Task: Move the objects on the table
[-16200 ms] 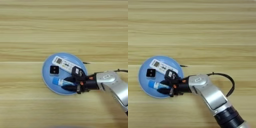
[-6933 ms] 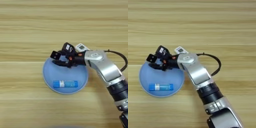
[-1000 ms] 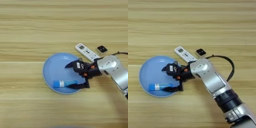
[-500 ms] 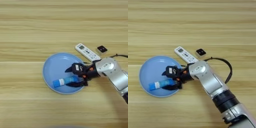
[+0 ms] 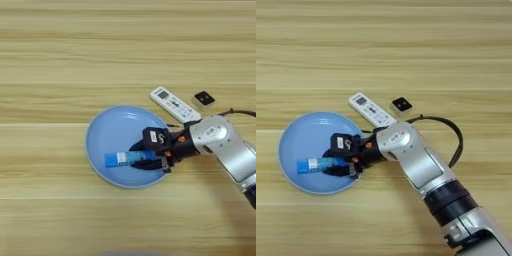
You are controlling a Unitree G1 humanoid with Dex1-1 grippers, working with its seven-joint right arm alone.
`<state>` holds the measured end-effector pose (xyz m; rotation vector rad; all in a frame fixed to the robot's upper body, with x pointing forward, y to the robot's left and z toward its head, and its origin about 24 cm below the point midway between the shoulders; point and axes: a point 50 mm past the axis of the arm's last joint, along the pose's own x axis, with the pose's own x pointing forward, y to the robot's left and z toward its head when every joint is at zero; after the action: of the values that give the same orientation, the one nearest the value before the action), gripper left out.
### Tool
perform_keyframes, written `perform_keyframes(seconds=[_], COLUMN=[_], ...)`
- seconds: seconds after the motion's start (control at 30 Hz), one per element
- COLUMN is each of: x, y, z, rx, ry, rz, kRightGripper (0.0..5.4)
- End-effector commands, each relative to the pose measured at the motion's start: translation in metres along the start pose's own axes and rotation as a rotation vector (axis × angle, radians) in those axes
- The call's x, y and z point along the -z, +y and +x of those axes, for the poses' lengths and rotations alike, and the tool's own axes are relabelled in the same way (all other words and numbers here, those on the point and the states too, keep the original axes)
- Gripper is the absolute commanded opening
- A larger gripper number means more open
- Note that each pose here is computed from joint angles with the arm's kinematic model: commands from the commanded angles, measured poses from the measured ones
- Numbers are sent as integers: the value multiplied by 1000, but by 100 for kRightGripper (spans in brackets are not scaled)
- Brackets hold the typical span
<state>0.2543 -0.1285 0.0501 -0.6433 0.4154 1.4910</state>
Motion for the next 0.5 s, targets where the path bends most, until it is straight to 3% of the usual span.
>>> perform_keyframes(seconds=[0.03, 0.5], x=[-13, -21], y=[-11, -15], z=[-11, -18], rx=[68, 88], ry=[-6, -44], rz=[-73, -55], kRightGripper=[142, 140])
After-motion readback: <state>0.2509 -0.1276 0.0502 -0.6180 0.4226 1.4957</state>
